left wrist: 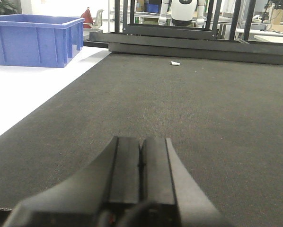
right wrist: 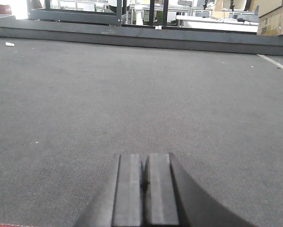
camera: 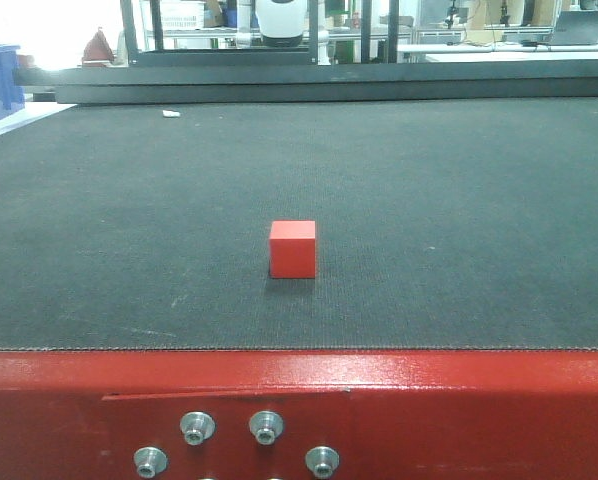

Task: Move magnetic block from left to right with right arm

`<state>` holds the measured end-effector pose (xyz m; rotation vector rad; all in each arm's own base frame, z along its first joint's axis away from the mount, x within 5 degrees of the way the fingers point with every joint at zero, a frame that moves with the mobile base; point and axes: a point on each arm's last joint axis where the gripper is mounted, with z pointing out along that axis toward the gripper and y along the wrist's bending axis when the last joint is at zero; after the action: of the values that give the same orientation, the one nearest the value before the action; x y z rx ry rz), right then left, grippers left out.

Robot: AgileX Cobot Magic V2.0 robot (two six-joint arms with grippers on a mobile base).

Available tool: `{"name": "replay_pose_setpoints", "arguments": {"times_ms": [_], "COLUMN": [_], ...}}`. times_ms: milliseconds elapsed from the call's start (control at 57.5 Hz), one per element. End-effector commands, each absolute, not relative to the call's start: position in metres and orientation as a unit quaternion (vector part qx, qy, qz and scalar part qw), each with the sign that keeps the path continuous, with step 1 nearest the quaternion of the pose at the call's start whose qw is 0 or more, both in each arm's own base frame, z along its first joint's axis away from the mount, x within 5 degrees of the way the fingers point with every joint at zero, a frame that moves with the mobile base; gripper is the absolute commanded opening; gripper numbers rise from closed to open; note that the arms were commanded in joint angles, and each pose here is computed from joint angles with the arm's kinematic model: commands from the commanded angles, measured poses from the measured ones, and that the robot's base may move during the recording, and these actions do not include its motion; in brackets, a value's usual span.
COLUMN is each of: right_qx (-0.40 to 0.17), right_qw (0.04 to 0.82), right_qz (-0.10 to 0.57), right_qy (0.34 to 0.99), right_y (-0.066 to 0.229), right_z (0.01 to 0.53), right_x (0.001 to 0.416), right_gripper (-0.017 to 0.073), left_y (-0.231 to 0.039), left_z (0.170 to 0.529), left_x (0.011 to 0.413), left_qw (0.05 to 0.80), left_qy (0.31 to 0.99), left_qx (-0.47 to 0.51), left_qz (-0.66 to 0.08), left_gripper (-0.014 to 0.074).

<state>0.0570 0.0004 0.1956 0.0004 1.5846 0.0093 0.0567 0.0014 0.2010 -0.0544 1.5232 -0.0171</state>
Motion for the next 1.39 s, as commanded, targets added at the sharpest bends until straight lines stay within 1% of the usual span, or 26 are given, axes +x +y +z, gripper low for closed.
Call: {"name": "replay_pose_setpoints", "arguments": {"times_ms": [0, 679, 818, 940, 1096, 1270, 1375], "right_qx": [-0.004, -0.004, -0.004, -0.006, -0.015, -0.026, -0.035], "right_qw": [0.740, 0.740, 0.759, 0.747, 0.733, 0.720, 0.694], "right_qz": [-0.003, -0.003, -0.003, -0.005, -0.017, -0.029, -0.040], "right_qy": [0.673, 0.672, 0.651, 0.665, 0.680, 0.693, 0.718], "right_y": [0.000, 0.000, 0.000, 0.000, 0.000, 0.000, -0.001], "right_z": [0.205, 0.205, 0.212, 0.226, 0.257, 0.290, 0.300], "right_x": [0.055, 0.055, 0.054, 0.053, 0.056, 0.072, 0.087], "right_gripper": [0.0057, 0.0057, 0.0057, 0.0057, 0.0057, 0.0057, 0.0057], "left_y": [0.001, 0.001, 0.001, 0.001, 0.001, 0.001, 0.001], "left_z": [0.206, 0.206, 0.206, 0.206, 0.206, 0.206, 0.206], "left_x": [0.055, 0.055, 0.055, 0.055, 0.055, 0.055, 0.055], "left_qw": [0.752, 0.752, 0.752, 0.752, 0.752, 0.752, 0.752], "left_qy": [0.658, 0.658, 0.658, 0.658, 0.658, 0.658, 0.658], "left_qx": [-0.026, -0.026, -0.026, -0.026, -0.026, -0.026, -0.026], "left_qz": [-0.013, -0.013, -0.013, -0.013, -0.013, -0.013, -0.013], "left_gripper": [-0.0126, -0.0126, -0.0126, -0.0126, -0.0126, -0.0126, -0.0126]}}
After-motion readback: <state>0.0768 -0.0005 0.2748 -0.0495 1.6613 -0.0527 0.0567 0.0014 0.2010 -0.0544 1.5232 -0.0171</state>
